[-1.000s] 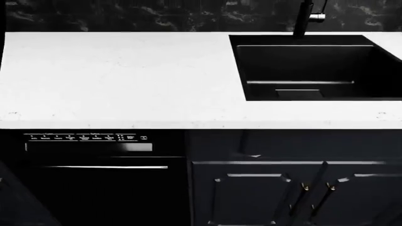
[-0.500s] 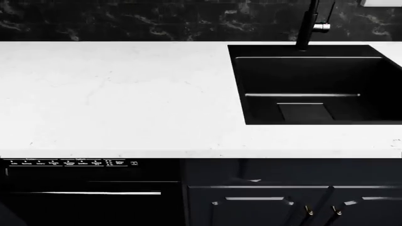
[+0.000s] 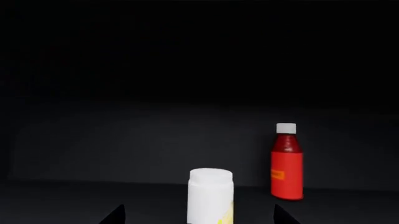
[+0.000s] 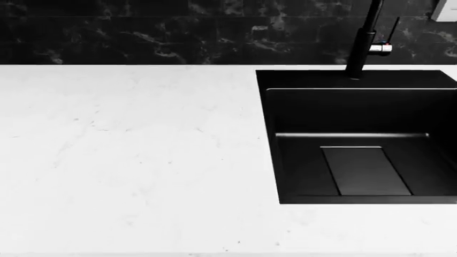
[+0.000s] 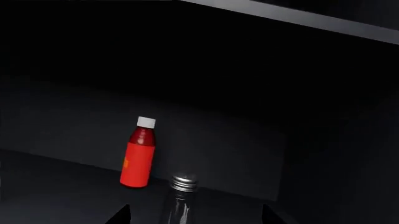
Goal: Pick and place the shaker into the drawer. Then close the cabinet.
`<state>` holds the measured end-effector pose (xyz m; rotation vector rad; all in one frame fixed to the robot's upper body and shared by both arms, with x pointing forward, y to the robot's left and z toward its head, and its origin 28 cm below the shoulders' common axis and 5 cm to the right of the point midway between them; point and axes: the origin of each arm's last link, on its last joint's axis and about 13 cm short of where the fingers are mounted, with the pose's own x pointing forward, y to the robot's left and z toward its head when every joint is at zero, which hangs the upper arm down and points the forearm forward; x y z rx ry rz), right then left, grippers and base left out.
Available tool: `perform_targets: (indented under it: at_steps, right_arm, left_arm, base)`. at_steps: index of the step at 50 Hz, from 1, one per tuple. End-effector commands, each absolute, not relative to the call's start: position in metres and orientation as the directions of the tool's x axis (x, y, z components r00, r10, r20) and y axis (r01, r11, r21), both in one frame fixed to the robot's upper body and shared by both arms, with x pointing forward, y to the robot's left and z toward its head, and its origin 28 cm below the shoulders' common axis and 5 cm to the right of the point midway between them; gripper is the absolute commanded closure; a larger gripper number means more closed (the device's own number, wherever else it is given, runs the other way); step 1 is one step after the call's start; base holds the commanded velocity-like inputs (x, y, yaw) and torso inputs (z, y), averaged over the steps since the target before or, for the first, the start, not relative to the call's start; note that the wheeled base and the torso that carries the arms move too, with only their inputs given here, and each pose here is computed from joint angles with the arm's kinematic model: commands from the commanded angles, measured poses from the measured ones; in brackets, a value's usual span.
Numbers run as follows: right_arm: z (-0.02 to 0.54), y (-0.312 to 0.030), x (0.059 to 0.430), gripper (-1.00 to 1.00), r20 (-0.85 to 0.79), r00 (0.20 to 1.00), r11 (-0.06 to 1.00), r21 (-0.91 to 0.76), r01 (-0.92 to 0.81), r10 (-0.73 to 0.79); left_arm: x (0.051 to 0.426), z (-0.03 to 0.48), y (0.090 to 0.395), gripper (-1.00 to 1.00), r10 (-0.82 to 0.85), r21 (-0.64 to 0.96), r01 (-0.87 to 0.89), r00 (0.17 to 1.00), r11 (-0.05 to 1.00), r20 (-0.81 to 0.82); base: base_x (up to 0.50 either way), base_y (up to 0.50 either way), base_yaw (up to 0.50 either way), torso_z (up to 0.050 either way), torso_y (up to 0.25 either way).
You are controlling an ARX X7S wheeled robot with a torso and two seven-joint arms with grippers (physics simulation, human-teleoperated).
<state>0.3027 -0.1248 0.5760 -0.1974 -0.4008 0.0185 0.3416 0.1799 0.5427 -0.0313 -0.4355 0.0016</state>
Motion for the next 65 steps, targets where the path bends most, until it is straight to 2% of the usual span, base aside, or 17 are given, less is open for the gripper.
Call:
perform_targets:
  at_steps: [1, 7, 12, 27, 38, 42, 43, 51, 59, 65]
  right_arm:
    - [0.574, -0.126, 0.305, -1.00, 0.381, 0.923, 0.981, -0.192, 0.020, 0.056]
    - [0.573, -0.124, 0.306, -1.00, 0.370, 0.926, 0.981, -0.195, 0.000, 0.074]
    - [0.570, -0.121, 0.307, -1.00, 0.325, 0.935, 0.980, -0.181, -0.084, 0.140]
    - [0.566, -0.124, 0.309, -1.00, 0.296, 0.946, 0.981, -0.179, -0.078, 0.130]
    - [0.564, -0.125, 0.311, -1.00, 0.278, 0.951, 0.978, -0.190, -0.081, 0.133]
    - [0.563, -0.125, 0.311, -1.00, 0.277, 0.952, 0.980, -0.186, -0.077, 0.127]
    - [0.563, -0.126, 0.312, -1.00, 0.277, 0.953, 0.980, -0.186, -0.074, 0.124]
    - [0.561, -0.127, 0.314, -1.00, 0.272, 0.956, 0.981, -0.184, -0.063, 0.113]
    - [0.560, -0.127, 0.315, -1.00, 0.267, 0.957, 0.981, -0.184, -0.069, 0.117]
    - [0.560, -0.126, 0.315, -1.00, 0.267, 0.956, 0.980, -0.180, -0.079, 0.126]
  left_arm:
    - [0.344, 0.539, 0.179, -1.00, -0.005, -0.017, 0.013, 0.912, 1.000, 0.410]
    - [0.344, 0.539, 0.180, -1.00, 0.002, -0.017, 0.006, 0.913, 1.000, 0.407]
    - [0.345, 0.538, 0.181, -1.00, 0.009, -0.018, -0.002, 0.914, 1.000, 0.405]
    - [0.348, 0.534, 0.180, -1.00, 0.000, -0.011, 0.005, 0.919, 1.000, 0.395]
    - [0.348, 0.534, 0.180, -1.00, -0.003, -0.009, 0.007, 0.920, 1.000, 0.393]
    - [0.348, 0.533, 0.180, -1.00, -0.025, -0.012, 0.032, 0.922, 0.999, 0.387]
    - [0.348, 0.533, 0.179, 1.00, -0.035, -0.011, 0.043, 0.921, 0.999, 0.387]
    - [0.346, 0.538, 0.181, 1.00, -0.036, -0.028, 0.053, 0.910, 0.998, 0.414]
    - [0.307, 0.591, 0.184, 1.00, 0.055, -0.162, 0.072, 0.743, 0.984, 0.667]
    - [0.303, 0.596, 0.186, 1.00, 0.081, -0.169, 0.053, 0.713, 0.984, 0.696]
  base:
    - [0.50, -0.08, 0.00, 0.000, 0.000]
    - [0.50, -0.07, 0.00, 0.000, 0.000]
    - [0.10, 0.00, 0.00, 0.000, 0.003]
    - [0.00, 0.00, 0.00, 0.000, 0.000]
    - [0.50, 0.00, 0.00, 0.000, 0.000]
    - [0.00, 0.00, 0.00, 0.000, 0.000]
    - [0.00, 0.00, 0.00, 0.000, 0.000]
    - [0.00, 0.00, 0.00, 0.000, 0.000]
    - [0.00, 0.00, 0.00, 0.000, 0.000]
    - [0.00, 0.00, 0.00, 0.000, 0.000]
